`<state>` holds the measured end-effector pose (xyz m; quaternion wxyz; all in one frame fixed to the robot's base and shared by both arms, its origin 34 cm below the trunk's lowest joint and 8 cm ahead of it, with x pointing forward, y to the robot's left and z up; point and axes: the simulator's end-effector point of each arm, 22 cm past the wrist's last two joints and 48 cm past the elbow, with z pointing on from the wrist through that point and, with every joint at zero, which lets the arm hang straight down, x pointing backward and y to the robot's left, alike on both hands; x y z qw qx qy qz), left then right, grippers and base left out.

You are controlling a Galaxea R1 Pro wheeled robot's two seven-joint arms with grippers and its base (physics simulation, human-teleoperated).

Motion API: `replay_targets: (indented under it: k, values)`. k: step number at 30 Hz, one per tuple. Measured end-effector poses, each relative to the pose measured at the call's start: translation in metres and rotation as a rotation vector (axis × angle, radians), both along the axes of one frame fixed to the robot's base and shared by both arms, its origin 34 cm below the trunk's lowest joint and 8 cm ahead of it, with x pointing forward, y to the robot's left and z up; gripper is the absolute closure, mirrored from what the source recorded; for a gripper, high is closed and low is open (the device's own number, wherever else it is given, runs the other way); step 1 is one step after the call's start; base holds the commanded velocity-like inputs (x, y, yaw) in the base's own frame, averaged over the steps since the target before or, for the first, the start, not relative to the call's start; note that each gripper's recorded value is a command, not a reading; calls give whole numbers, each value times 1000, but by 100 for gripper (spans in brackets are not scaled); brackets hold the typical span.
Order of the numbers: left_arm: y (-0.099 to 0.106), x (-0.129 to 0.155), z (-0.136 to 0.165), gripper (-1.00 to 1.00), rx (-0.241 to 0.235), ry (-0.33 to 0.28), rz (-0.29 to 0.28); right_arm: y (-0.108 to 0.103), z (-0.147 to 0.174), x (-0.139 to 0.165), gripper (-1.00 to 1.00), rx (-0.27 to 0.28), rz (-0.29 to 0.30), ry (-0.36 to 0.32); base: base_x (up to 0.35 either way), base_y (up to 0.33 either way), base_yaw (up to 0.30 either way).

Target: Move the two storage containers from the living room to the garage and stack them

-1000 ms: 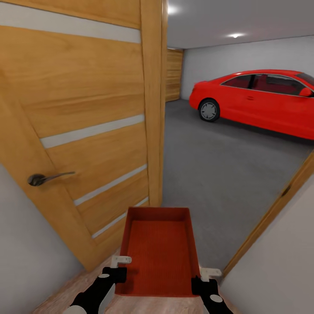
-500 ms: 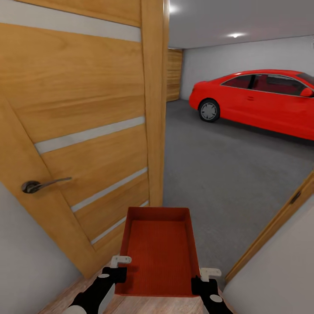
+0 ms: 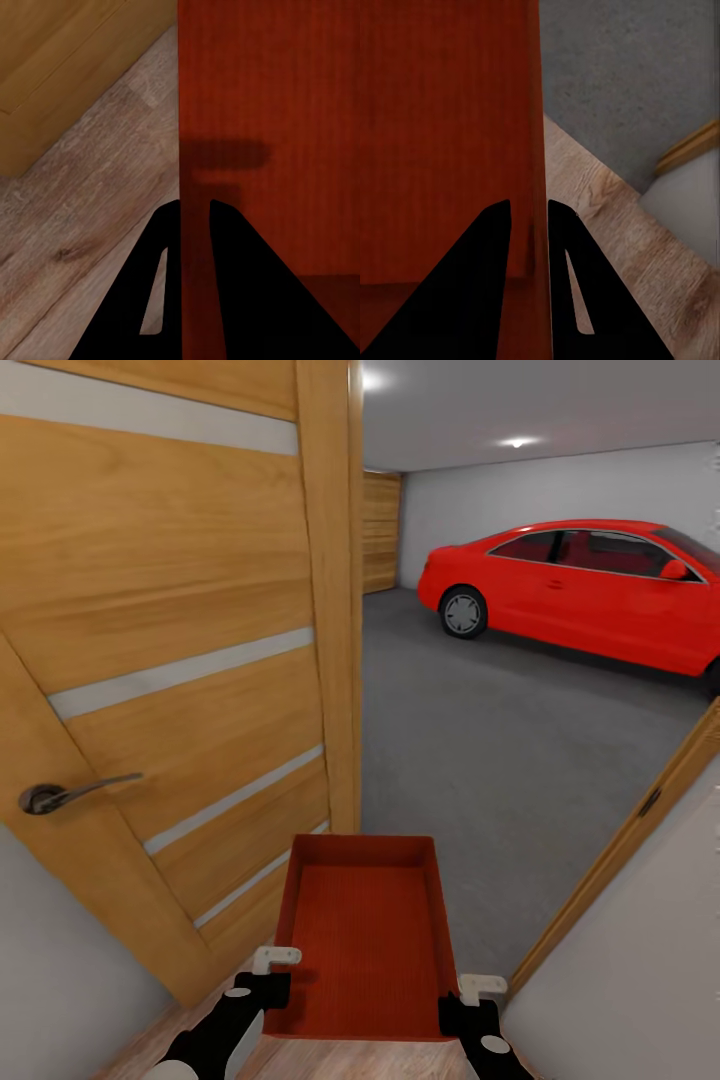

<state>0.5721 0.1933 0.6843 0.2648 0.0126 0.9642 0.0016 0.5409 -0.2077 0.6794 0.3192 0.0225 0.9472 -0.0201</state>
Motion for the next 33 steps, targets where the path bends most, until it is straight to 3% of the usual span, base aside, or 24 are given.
replay_targets:
  k: [33]
  values:
    - [0,0,0,100,0,0,0,0,0,0,100,1,0,0,7,12,-113]
